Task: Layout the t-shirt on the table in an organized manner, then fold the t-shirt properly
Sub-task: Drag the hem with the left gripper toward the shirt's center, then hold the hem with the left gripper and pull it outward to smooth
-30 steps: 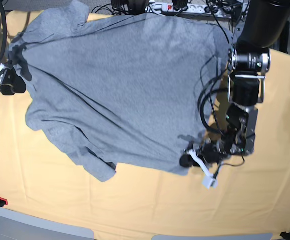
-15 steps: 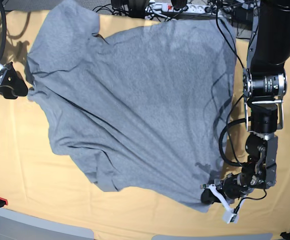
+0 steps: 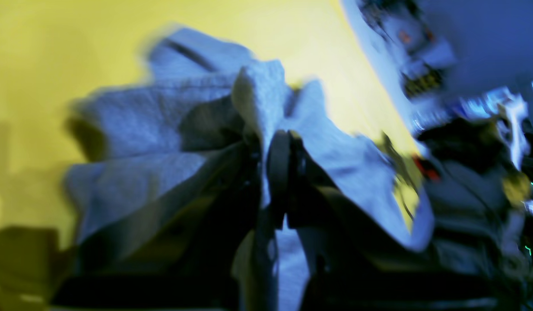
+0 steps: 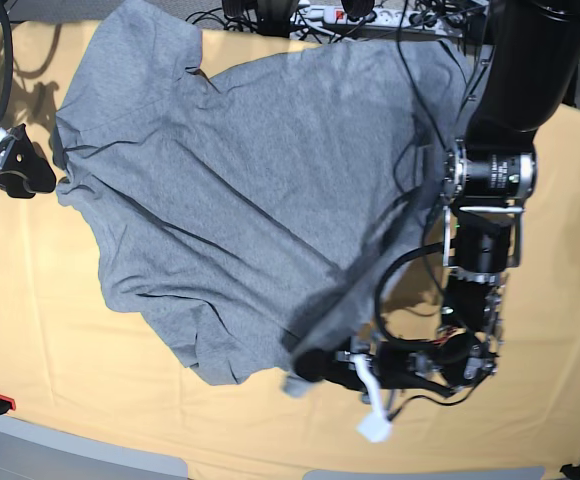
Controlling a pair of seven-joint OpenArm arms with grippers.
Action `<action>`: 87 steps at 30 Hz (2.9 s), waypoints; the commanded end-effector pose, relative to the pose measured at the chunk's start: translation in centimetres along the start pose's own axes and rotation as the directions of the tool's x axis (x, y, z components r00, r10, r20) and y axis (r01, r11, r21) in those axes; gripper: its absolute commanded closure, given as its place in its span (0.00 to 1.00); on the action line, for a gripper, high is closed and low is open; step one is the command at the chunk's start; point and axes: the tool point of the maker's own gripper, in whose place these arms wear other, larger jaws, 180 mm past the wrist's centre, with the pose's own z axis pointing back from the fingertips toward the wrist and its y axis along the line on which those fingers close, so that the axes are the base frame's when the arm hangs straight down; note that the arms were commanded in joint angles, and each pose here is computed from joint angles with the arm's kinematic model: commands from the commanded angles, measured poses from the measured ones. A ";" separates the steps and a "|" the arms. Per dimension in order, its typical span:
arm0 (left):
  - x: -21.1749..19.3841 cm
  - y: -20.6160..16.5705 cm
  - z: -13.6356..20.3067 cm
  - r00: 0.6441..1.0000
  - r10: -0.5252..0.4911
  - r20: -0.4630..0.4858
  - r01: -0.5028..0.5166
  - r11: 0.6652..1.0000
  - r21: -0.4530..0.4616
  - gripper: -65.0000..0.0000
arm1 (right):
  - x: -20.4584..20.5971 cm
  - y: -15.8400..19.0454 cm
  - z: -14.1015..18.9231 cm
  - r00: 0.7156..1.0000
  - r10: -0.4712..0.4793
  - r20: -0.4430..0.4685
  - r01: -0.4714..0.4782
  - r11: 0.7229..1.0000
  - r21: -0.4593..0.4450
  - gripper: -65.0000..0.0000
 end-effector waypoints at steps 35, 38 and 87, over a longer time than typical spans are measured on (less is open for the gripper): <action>-2.2 3.2 0.8 0.997 -0.033 -0.067 0.043 0.988 0.151 0.51 | 1.6 0.2 0.6 0.998 0.039 0.043 -0.040 0.999 0.003 0.47; -3.7 3.2 0.2 0.997 -0.008 -0.079 0.019 0.990 0.142 0.47 | 1.7 0.2 0.6 0.998 0.040 0.043 -0.040 0.999 0.003 0.47; -6.7 2.4 -0.3 0.966 -0.024 -0.258 0.053 0.993 0.105 0.38 | 1.7 0.2 0.6 0.998 0.040 0.043 -0.040 0.999 0.003 0.47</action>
